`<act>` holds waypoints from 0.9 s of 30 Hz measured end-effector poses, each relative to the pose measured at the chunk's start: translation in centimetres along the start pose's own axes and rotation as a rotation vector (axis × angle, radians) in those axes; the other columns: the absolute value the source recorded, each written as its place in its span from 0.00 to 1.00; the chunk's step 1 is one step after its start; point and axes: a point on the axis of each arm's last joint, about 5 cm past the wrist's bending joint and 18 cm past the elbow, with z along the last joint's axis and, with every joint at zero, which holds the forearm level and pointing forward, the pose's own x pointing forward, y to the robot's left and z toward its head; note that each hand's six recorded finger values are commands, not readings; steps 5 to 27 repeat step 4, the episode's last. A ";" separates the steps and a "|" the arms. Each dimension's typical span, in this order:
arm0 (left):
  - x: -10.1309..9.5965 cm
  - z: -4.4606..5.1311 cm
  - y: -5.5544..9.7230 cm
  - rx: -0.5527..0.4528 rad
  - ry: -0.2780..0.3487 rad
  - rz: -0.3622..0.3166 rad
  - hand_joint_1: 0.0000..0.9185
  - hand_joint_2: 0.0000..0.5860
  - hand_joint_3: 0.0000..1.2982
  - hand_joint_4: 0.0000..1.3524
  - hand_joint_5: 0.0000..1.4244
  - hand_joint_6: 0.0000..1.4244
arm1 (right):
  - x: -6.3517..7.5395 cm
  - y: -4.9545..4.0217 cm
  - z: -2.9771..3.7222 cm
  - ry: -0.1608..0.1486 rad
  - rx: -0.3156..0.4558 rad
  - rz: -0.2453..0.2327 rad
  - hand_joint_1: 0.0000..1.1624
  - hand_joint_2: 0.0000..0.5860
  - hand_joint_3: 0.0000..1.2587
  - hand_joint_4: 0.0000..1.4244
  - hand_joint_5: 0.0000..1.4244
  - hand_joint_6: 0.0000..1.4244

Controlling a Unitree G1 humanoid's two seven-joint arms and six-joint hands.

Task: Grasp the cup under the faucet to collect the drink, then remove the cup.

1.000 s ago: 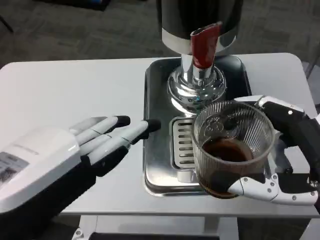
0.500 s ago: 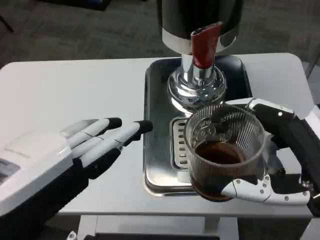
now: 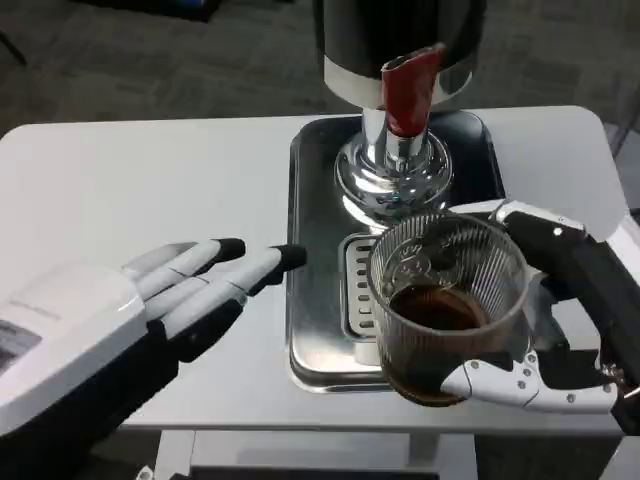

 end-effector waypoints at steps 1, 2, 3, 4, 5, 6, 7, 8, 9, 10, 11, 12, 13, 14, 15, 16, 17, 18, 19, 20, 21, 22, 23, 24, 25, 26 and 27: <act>0.0 0.01 0.0 0.000 -0.001 0.000 0.00 0.12 0.01 0.00 0.00 0.01 | 0.0 0.00 -0.01 0.001 0.000 0.000 0.75 0.29 0.85 0.88 1.00 1.00; 0.0 0.03 0.0 0.000 -0.003 0.000 0.00 0.12 0.01 0.00 0.00 0.01 | 0.0 0.00 -0.01 0.002 0.000 0.000 0.75 0.30 0.85 0.88 1.00 1.00; 0.0 0.07 0.0 0.001 -0.005 -0.001 0.00 0.12 0.01 0.00 0.00 0.01 | 0.0 0.00 -0.01 0.003 0.000 0.000 0.75 0.30 0.86 0.88 1.00 1.00; 0.0 0.09 0.0 0.001 -0.006 -0.001 0.00 0.12 0.01 0.00 0.00 0.01 | 0.0 0.00 -0.01 0.002 0.000 0.000 0.76 0.30 0.85 0.88 1.00 1.00; 0.0 0.09 0.0 0.001 -0.006 -0.001 0.00 0.12 0.01 0.00 0.00 0.01 | 0.0 0.00 -0.01 0.002 0.000 0.000 0.76 0.30 0.85 0.88 1.00 1.00; 0.0 0.09 0.0 0.001 -0.006 -0.001 0.00 0.12 0.01 0.00 0.00 0.01 | 0.0 0.00 -0.01 0.002 0.000 0.000 0.76 0.30 0.85 0.88 1.00 1.00; 0.0 0.09 0.0 0.001 -0.006 -0.001 0.00 0.12 0.01 0.00 0.00 0.01 | 0.0 0.00 -0.01 0.002 0.000 0.000 0.76 0.30 0.85 0.88 1.00 1.00; 0.0 0.09 0.0 0.001 -0.006 -0.001 0.00 0.12 0.01 0.00 0.00 0.01 | 0.0 0.00 -0.01 0.002 0.000 0.000 0.76 0.30 0.85 0.88 1.00 1.00; 0.0 0.09 0.0 0.001 -0.006 -0.001 0.00 0.12 0.01 0.00 0.00 0.01 | 0.0 0.00 -0.01 0.002 0.000 0.000 0.76 0.30 0.85 0.88 1.00 1.00; 0.0 0.09 0.0 0.001 -0.006 -0.001 0.00 0.12 0.01 0.00 0.00 0.01 | 0.0 0.00 -0.01 0.002 0.000 0.000 0.76 0.30 0.85 0.88 1.00 1.00; 0.0 0.09 0.0 0.001 -0.006 -0.001 0.00 0.12 0.01 0.00 0.00 0.01 | 0.0 0.00 -0.01 0.002 0.000 0.000 0.76 0.30 0.85 0.88 1.00 1.00; 0.0 0.09 0.0 0.001 -0.006 -0.001 0.00 0.12 0.01 0.00 0.00 0.01 | 0.0 0.00 -0.01 0.002 0.000 0.000 0.76 0.30 0.85 0.88 1.00 1.00; 0.0 0.09 0.0 0.001 -0.006 -0.001 0.00 0.12 0.01 0.00 0.00 0.01 | 0.0 0.00 -0.01 0.002 0.000 0.000 0.76 0.30 0.85 0.88 1.00 1.00; 0.0 0.09 0.0 0.001 -0.006 -0.001 0.00 0.12 0.01 0.00 0.00 0.01 | 0.0 0.00 -0.01 0.002 0.000 0.000 0.76 0.30 0.85 0.88 1.00 1.00; 0.0 0.09 0.0 0.001 -0.006 -0.001 0.00 0.12 0.01 0.00 0.00 0.01 | 0.0 0.00 -0.01 0.002 0.000 0.000 0.76 0.30 0.85 0.88 1.00 1.00; 0.0 0.09 0.0 0.001 -0.006 -0.001 0.00 0.12 0.01 0.00 0.00 0.01 | 0.0 0.00 -0.01 0.002 0.000 0.000 0.76 0.30 0.85 0.88 1.00 1.00; 0.0 0.09 0.0 0.001 -0.006 -0.001 0.00 0.12 0.01 0.00 0.00 0.01 | 0.0 0.00 -0.01 0.002 0.000 0.000 0.76 0.30 0.85 0.88 1.00 1.00; 0.0 0.09 0.0 0.001 -0.006 -0.001 0.00 0.12 0.01 0.00 0.00 0.01 | 0.0 0.00 -0.01 0.002 0.000 0.000 0.76 0.30 0.85 0.88 1.00 1.00; 0.0 0.09 0.0 0.001 -0.006 -0.001 0.00 0.12 0.01 0.00 0.00 0.01 | 0.0 0.00 -0.01 0.002 0.000 0.000 0.76 0.30 0.85 0.88 1.00 1.00; 0.0 0.09 0.0 0.001 -0.006 -0.001 0.00 0.12 0.01 0.00 0.00 0.01 | 0.0 0.00 -0.01 0.002 0.000 0.000 0.76 0.30 0.85 0.88 1.00 1.00; 0.0 0.09 0.0 0.001 -0.006 -0.001 0.00 0.12 0.01 0.00 0.00 0.01 | 0.0 0.00 -0.01 0.002 0.000 0.000 0.76 0.30 0.85 0.88 1.00 1.00; 0.0 0.09 0.0 0.001 -0.006 -0.001 0.00 0.12 0.01 0.00 0.00 0.01 | 0.0 0.00 -0.01 0.002 0.000 0.000 0.76 0.30 0.85 0.88 1.00 1.00; 0.0 0.09 0.0 0.001 -0.006 -0.001 0.00 0.12 0.01 0.00 0.00 0.01 | 0.0 0.00 -0.01 0.002 0.000 0.000 0.76 0.30 0.85 0.88 1.00 1.00; 0.0 0.09 0.0 0.001 -0.006 -0.001 0.00 0.12 0.01 0.00 0.00 0.01 | 0.0 0.00 -0.01 0.002 0.000 0.000 0.76 0.30 0.85 0.88 1.00 1.00; 0.0 0.09 0.0 0.001 -0.006 -0.001 0.00 0.12 0.01 0.00 0.00 0.01 | 0.0 0.00 -0.01 0.002 0.000 0.000 0.76 0.30 0.85 0.88 1.00 1.00; 0.0 0.09 0.0 0.001 -0.006 -0.001 0.00 0.12 0.01 0.00 0.00 0.01 | 0.0 0.00 -0.01 0.002 0.000 0.000 0.76 0.30 0.85 0.88 1.00 1.00; 0.0 0.09 0.0 0.001 -0.006 -0.001 0.00 0.12 0.01 0.00 0.00 0.01 | 0.0 0.00 -0.01 0.002 0.000 0.000 0.76 0.30 0.85 0.88 1.00 1.00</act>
